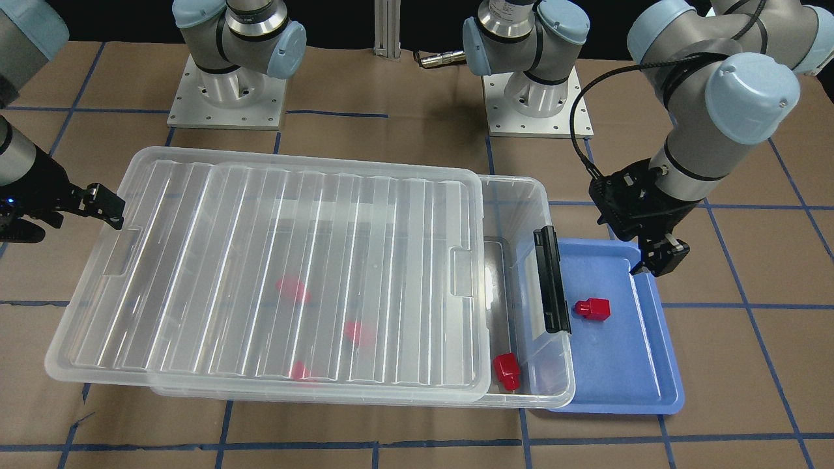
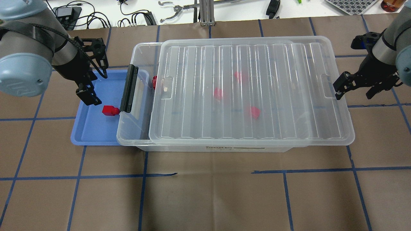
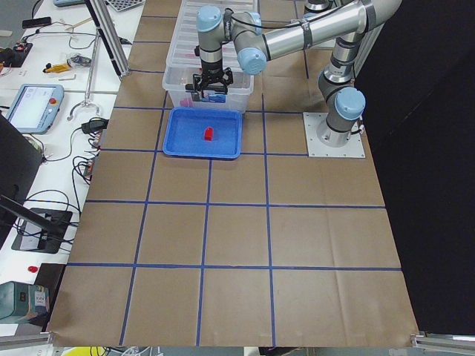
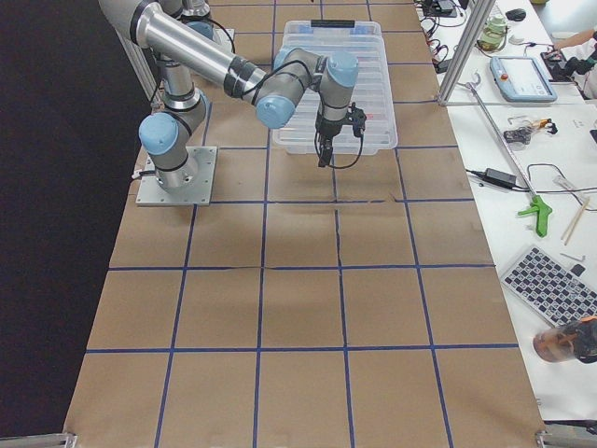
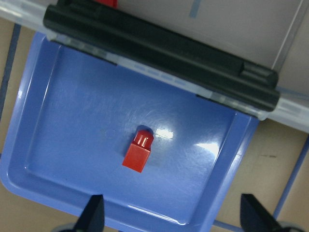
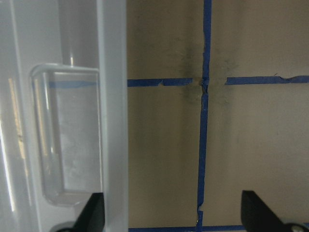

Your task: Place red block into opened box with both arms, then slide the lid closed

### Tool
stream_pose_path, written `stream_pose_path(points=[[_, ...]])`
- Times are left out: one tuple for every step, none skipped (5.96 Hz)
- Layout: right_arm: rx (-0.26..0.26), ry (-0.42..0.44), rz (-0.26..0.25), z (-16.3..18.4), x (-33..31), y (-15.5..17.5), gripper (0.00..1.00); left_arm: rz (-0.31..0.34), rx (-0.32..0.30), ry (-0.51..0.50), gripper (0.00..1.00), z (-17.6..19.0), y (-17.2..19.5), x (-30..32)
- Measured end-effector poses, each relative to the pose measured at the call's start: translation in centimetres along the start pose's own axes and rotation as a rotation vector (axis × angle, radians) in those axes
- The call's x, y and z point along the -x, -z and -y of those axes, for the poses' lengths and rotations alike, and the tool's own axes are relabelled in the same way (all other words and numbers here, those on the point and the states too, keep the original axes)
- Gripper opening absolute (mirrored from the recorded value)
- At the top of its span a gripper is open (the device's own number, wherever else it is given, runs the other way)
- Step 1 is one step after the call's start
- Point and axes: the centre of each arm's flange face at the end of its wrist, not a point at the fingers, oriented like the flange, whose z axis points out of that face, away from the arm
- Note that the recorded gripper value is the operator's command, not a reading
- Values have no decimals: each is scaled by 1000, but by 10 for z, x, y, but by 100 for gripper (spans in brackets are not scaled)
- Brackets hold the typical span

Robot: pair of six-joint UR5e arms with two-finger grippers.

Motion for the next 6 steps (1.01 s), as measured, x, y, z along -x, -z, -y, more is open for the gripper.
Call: stream_pose_path(points=[[-3,1,0,-1,-11,1,100,-6,-2,-13,98,-9,-15,15],[-9,2,-1,-3,-24,2,100,-31,-5,-46,98,-11,-35,25],[-15,4,-5,-5,-39,2,100,-55,-12,-93,98,-11,-57,33],[-18,4,-22,-7,-51,4,100,-71,-19,-145,98,-10,-75,39],[-19,3,-41,-9,-61,5,100,-81,-24,-184,98,-11,-89,43],[-21,0,-49,-11,-68,6,100,-89,-33,-202,98,-12,-104,48]])
